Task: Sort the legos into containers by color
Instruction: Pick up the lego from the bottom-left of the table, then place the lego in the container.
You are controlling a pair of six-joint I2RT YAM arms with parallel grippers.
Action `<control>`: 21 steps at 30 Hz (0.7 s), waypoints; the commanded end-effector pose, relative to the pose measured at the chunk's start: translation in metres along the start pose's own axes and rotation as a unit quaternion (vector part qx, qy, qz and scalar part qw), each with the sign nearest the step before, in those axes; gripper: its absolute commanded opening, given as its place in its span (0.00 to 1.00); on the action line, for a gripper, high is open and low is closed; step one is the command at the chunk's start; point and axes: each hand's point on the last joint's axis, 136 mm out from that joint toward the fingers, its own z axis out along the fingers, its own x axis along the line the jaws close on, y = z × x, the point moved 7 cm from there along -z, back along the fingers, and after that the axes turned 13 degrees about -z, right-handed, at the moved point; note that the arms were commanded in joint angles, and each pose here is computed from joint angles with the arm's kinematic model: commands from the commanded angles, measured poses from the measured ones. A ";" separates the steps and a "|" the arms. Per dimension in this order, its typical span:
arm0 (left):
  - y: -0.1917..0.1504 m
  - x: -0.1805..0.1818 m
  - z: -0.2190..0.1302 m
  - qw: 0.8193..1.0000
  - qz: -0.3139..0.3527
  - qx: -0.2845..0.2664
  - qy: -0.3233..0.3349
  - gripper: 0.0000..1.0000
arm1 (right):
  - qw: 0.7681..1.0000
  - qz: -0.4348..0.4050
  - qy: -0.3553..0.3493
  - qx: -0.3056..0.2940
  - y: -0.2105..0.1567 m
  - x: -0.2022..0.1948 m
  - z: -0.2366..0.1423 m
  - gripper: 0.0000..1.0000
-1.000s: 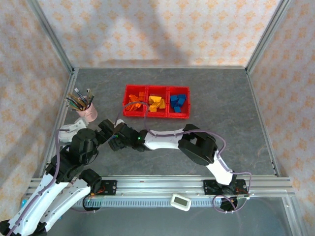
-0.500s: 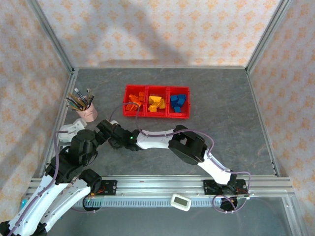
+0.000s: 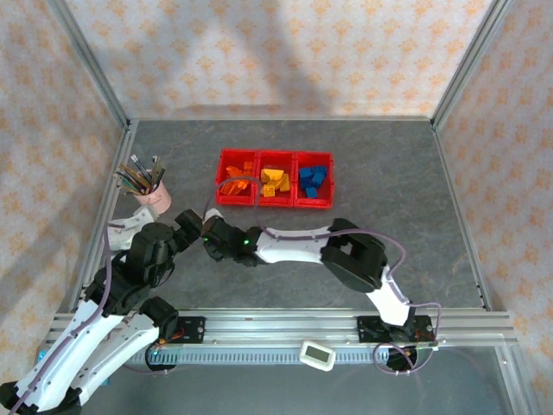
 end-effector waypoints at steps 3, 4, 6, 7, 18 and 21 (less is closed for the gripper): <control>0.006 -0.028 0.001 0.999 0.024 -0.001 -0.046 0.99 | 0.992 0.096 -0.060 -0.046 0.018 -0.058 -0.060 0.25; 0.005 -0.033 0.004 0.998 0.030 0.004 -0.054 0.99 | 0.990 0.112 -0.076 -0.047 0.016 -0.072 -0.068 0.25; 0.002 -0.040 0.010 0.997 0.041 0.012 -0.068 0.99 | 0.983 0.139 -0.107 -0.047 0.011 -0.097 -0.082 0.25; 0.000 -0.044 0.013 0.996 0.045 0.015 -0.073 0.99 | 0.979 0.155 -0.126 -0.047 0.008 -0.113 -0.089 0.25; -0.020 -0.066 0.060 0.993 0.063 0.034 -0.095 0.99 | 0.930 0.260 -0.257 -0.033 -0.015 -0.261 -0.107 0.25; -0.025 -0.068 0.072 0.993 0.067 0.040 -0.094 0.99 | 0.921 0.255 -0.294 -0.024 -0.012 -0.283 -0.096 0.25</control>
